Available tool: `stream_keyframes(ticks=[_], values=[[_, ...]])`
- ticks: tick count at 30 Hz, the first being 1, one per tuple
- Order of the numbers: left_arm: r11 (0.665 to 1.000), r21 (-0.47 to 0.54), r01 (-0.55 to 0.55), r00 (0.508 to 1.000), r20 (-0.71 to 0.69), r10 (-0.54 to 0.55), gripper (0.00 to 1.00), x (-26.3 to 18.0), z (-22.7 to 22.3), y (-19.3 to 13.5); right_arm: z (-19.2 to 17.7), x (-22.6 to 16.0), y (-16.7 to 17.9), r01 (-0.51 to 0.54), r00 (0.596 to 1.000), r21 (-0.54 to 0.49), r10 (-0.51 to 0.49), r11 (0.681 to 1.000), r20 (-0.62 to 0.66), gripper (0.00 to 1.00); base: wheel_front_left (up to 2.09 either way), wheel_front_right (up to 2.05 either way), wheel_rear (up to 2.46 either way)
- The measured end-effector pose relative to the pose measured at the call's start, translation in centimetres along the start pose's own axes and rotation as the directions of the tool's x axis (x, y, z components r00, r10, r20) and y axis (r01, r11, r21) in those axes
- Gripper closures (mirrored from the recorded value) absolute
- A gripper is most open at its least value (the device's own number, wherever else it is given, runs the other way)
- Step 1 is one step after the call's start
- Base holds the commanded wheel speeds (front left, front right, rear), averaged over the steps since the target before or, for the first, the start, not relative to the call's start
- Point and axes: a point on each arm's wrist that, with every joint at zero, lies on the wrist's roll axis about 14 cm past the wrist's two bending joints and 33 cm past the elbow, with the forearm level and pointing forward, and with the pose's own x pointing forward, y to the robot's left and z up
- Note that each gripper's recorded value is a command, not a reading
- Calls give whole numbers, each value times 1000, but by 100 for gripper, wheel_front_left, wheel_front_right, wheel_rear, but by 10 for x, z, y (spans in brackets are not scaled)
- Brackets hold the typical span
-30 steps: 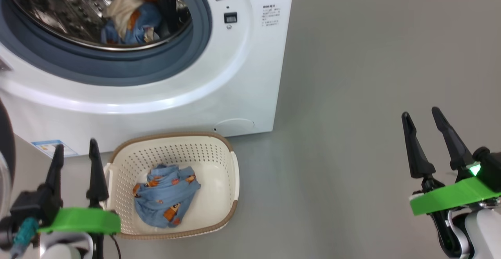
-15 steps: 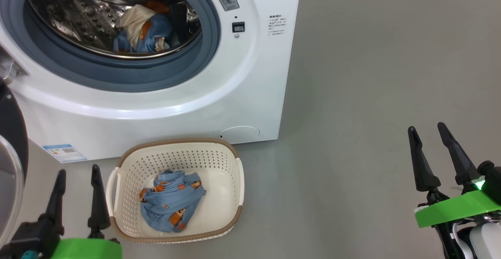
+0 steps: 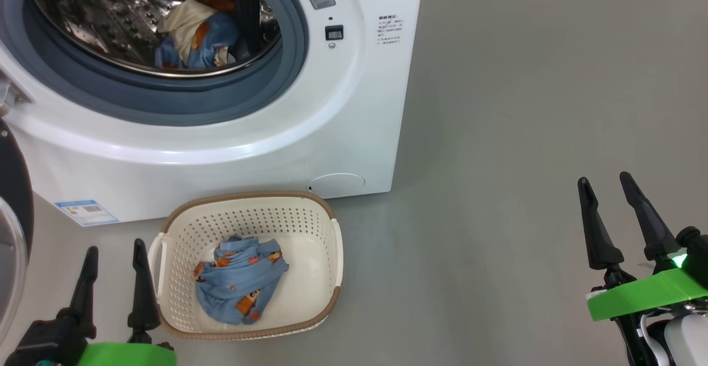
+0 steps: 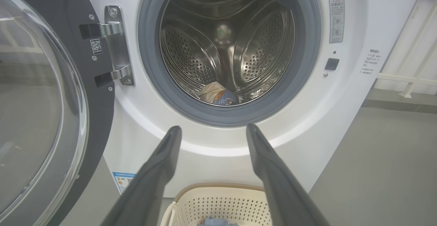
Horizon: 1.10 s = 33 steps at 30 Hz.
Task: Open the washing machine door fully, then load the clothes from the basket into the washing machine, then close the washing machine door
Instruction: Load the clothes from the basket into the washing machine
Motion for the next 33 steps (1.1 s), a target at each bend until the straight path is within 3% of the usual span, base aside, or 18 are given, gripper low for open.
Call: stream_keyframes(ticks=[17, 33], values=[[1000, -9, -8, 994, -109, 7, 0, 12, -41, -3, -14, 14, -3, 15, 1000, 14, -14, 1000, -27, 0, 0, 0, 0], [999, 1, 49, 934, -356, -45, 0, 52, -136, -15, -42, 58, -5, 12, 998, 26, -10, 1000, -55, 0, 0, 0, 0]])
